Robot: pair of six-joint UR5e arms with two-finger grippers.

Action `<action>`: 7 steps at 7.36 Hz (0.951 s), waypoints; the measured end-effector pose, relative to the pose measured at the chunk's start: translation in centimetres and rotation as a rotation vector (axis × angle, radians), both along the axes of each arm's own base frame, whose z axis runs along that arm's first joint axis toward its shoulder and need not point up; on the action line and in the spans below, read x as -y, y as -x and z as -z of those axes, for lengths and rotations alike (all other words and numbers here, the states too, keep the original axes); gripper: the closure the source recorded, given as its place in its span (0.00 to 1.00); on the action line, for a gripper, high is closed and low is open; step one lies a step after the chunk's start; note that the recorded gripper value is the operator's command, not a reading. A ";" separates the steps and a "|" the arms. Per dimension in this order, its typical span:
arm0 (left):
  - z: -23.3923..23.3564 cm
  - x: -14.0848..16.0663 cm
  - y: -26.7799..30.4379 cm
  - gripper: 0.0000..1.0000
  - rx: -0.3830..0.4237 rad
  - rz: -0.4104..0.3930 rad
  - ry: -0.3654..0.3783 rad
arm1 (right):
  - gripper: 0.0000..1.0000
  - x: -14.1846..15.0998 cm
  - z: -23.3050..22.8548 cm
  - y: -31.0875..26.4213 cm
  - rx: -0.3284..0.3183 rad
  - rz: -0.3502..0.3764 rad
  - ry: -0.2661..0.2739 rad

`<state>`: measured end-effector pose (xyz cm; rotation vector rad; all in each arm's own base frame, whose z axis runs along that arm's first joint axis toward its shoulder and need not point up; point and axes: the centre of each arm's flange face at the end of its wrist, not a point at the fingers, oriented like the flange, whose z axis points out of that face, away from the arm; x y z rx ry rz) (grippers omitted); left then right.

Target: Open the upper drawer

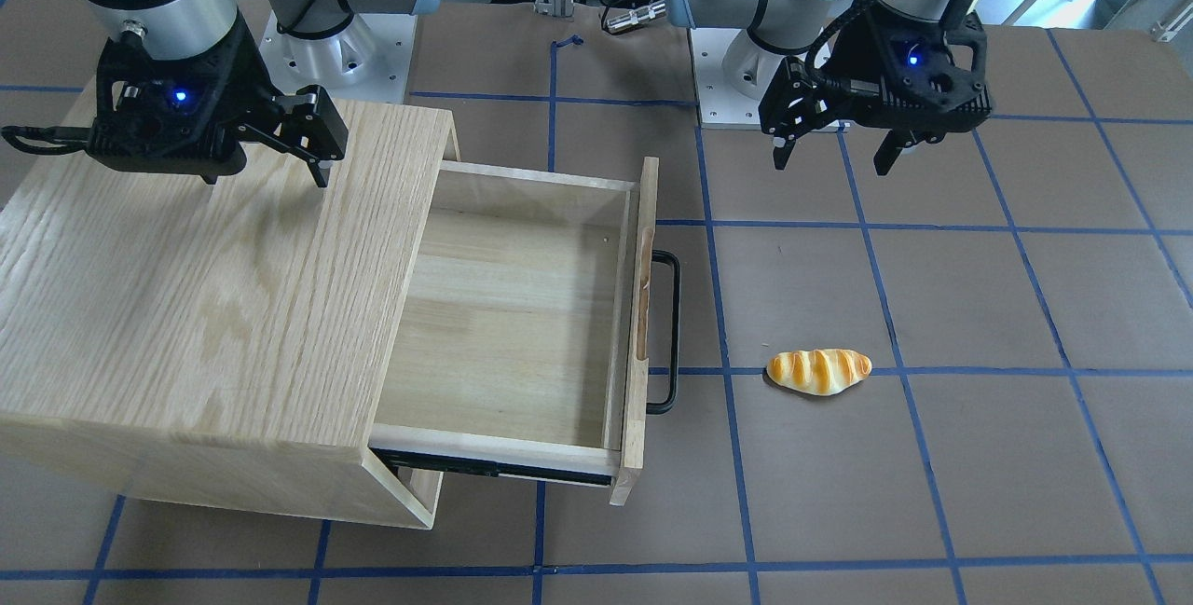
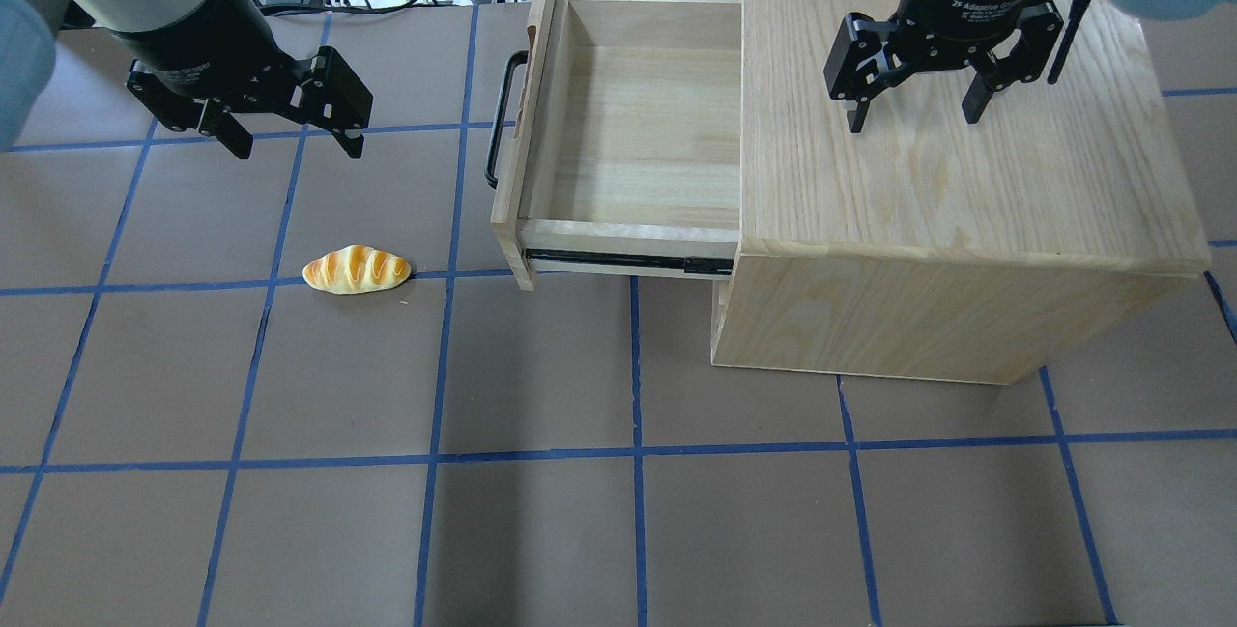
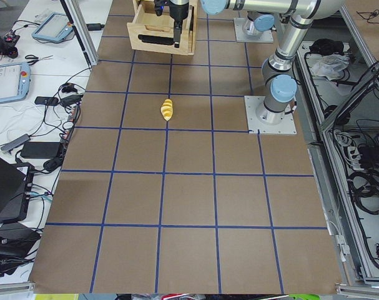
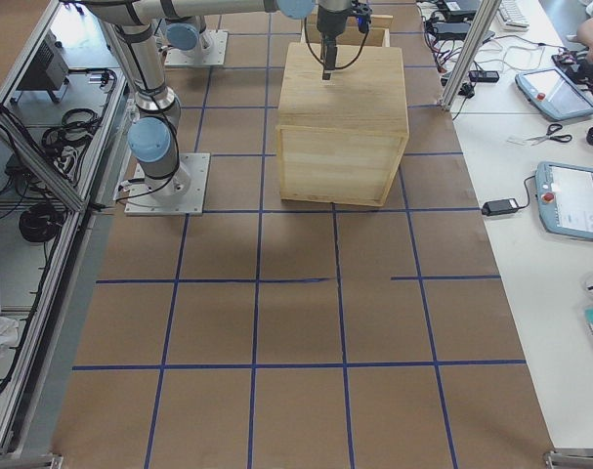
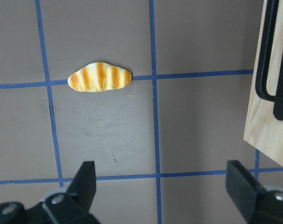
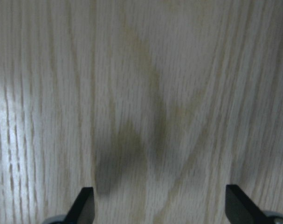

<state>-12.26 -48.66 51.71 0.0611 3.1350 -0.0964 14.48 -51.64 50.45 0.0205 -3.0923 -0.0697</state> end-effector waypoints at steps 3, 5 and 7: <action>-0.1 -0.2 0.0 0.00 0.001 0.000 0.003 | 0.00 0.0 0.0 0.1 0.000 0.001 0.001; -0.3 -0.3 0.1 0.00 0.000 0.002 0.006 | 0.00 0.0 0.0 0.1 0.000 0.001 0.001; -0.4 -0.3 0.1 0.00 0.000 0.002 0.008 | 0.00 0.0 0.0 0.0 0.000 0.000 0.000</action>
